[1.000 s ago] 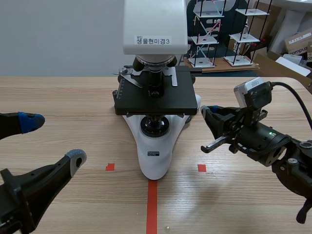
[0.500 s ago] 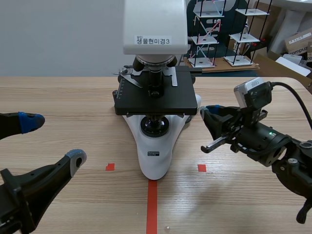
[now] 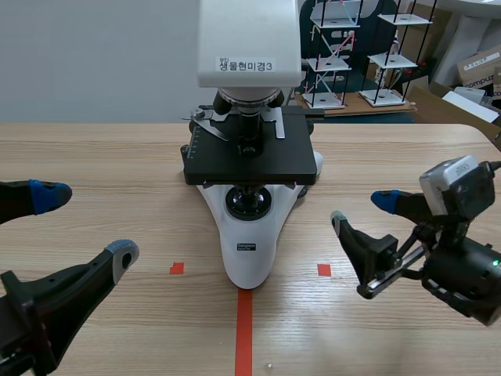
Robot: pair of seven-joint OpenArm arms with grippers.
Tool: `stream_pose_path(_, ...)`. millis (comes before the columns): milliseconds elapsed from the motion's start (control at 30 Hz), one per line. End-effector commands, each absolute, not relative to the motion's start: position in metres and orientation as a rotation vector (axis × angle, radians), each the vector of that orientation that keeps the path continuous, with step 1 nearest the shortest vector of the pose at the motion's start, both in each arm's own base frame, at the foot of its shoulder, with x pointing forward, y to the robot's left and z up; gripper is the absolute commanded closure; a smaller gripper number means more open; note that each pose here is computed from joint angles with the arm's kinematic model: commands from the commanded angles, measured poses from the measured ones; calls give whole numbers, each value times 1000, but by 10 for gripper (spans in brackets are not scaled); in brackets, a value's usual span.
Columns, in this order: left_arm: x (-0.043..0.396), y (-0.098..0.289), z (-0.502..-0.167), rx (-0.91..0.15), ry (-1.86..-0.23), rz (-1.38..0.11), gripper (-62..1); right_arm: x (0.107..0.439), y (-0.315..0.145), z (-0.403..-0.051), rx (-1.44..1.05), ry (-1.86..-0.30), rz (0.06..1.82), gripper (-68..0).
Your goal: Return to the home posture
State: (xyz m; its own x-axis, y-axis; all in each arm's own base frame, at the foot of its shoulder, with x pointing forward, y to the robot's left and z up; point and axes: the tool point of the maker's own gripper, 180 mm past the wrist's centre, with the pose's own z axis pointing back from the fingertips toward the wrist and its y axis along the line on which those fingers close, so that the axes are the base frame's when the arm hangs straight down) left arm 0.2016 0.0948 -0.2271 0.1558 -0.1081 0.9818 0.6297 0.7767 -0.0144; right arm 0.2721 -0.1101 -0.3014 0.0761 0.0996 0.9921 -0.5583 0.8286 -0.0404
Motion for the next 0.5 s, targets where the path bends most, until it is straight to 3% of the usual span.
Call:
stream_pose_path(0, 203, 92, -216, -492, -1357, -554, -619, 267, -111, -288, 402, -1446, 524, -518)
stream_pose_path(100, 203, 92, -216, -492, -1358, -554, -619, 248, -110, -281, 410, -1429, 538, -618)
stream_pose_path(200, 203, 92, -216, -492, -1357, -554, -619, 230, -111, -274, 412, -1416, 531, -674)
stream_pose_path(467, 203, 92, -216, -492, -1357, -554, -619, 198, -111, -249, 412, -1410, 531, -679)
